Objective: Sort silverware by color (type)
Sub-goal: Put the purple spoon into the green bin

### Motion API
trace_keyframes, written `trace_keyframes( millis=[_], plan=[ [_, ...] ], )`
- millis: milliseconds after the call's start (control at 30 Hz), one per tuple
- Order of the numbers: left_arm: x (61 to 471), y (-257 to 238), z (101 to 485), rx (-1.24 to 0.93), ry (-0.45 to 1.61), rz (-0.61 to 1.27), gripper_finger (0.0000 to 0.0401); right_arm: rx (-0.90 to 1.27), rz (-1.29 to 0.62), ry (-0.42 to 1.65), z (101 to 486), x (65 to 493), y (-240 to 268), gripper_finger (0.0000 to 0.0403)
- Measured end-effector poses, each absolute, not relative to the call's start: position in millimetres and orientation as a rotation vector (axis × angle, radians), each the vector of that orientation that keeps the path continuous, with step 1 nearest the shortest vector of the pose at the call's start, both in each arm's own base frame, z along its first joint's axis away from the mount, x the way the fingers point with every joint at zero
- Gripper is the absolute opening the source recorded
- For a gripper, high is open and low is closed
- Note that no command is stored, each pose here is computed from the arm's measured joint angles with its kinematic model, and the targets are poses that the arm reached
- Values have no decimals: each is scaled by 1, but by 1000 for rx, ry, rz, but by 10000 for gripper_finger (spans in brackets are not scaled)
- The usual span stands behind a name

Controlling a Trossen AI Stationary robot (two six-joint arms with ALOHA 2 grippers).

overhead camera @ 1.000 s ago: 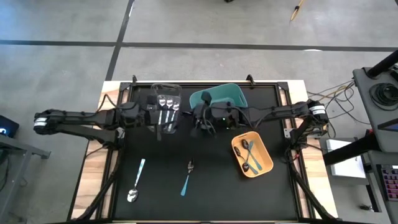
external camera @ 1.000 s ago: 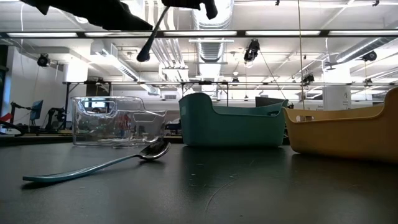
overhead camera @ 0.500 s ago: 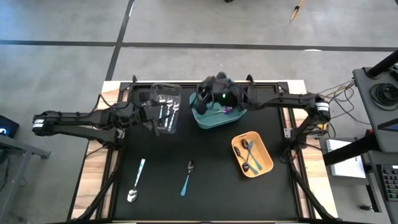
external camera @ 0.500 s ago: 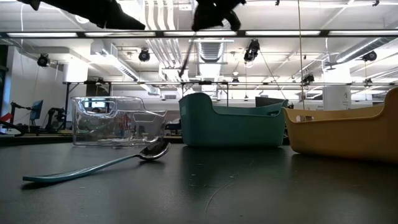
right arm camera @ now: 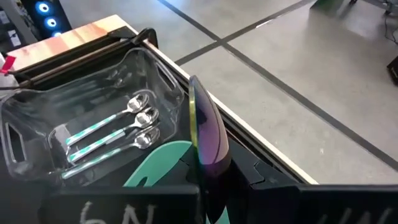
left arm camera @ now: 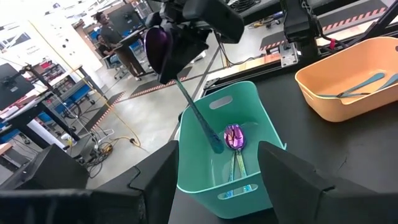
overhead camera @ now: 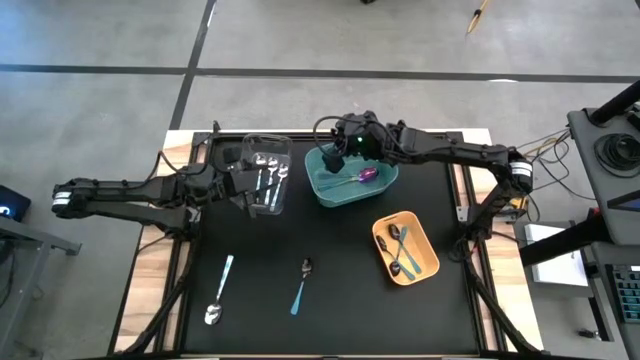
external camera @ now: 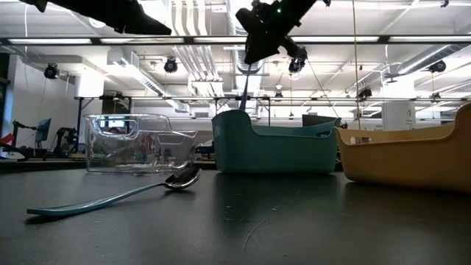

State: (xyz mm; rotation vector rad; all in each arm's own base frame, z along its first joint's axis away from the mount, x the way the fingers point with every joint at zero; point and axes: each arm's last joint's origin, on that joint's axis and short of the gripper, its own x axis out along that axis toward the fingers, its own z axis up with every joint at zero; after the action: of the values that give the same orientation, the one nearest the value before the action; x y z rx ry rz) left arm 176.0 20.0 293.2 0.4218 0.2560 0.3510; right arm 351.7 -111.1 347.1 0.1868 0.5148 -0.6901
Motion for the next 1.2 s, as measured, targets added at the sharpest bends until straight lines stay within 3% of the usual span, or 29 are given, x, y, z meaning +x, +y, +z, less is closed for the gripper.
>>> trace_keyframes(
  millis=[667, 1200],
  plan=[
    [176, 20, 293, 421, 259, 350, 201, 178, -689, 445, 294, 347, -112, 13],
    [176, 20, 292, 422, 262, 350, 201, 344, -685, 148, 245, 299, -116, 13]
  ],
)
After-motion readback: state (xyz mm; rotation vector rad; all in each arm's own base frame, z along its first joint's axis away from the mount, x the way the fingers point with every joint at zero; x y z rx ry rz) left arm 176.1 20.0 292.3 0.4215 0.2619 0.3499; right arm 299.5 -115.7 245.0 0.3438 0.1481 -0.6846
